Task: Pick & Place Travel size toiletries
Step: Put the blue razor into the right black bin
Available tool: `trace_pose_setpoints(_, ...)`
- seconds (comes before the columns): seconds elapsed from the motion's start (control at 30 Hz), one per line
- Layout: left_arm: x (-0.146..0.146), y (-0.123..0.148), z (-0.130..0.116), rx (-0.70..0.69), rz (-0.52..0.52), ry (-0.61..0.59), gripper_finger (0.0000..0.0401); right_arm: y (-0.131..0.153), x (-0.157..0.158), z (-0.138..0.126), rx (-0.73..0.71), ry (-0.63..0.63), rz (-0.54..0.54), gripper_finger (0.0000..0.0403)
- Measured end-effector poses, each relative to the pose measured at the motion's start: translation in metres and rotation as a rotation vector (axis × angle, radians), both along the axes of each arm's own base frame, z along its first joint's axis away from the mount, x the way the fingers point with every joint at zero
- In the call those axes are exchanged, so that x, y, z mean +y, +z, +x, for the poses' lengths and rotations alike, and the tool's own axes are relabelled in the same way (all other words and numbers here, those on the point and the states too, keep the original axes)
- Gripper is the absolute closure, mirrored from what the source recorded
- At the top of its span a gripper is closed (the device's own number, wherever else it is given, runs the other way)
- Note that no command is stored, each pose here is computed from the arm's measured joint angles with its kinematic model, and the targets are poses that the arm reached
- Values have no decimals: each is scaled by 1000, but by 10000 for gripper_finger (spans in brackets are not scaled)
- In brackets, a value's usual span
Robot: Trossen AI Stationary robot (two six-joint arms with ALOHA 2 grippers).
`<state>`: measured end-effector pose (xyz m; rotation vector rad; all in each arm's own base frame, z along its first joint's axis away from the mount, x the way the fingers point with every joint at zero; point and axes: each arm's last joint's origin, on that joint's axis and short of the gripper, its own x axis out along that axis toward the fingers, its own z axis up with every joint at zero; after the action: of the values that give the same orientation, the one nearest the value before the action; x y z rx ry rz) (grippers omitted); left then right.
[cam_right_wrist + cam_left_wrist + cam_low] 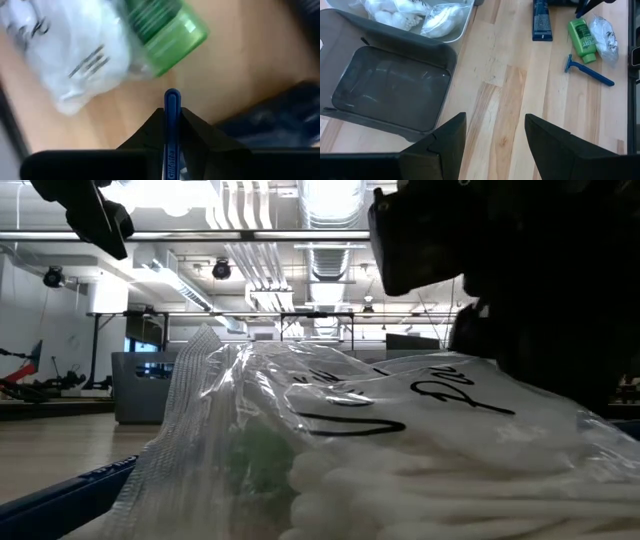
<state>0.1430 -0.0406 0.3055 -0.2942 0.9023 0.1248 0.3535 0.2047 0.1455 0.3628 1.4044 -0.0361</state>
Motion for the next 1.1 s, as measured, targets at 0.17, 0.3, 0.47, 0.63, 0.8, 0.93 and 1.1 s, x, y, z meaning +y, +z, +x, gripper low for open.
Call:
trace_pose_setpoints(0.17,0,0,0,0,0,0,195,23,4,1,21,-34,99,378)
trace_pose_setpoints(0.3,0,0,0,-1,0,0,195,58,-4,3,-27,-162,131,377)
trace_pose_setpoints(0.47,0,0,1,-1,8,6,195,109,-48,-5,-151,-511,48,377)
trace_pose_setpoints(0.63,1,1,3,-26,40,31,195,148,-108,-22,-242,-899,-58,372)
trace_pose_setpoints(0.8,-1,3,8,-77,55,7,195,159,-170,-22,-308,-1118,-150,367)
trace_pose_setpoints(0.93,-2,6,11,-118,43,7,195,154,-218,-18,-286,-1173,-214,370)
trace_pose_setpoints(1.1,-2,7,12,-131,13,36,195,129,-264,-8,-184,-1184,-222,365)
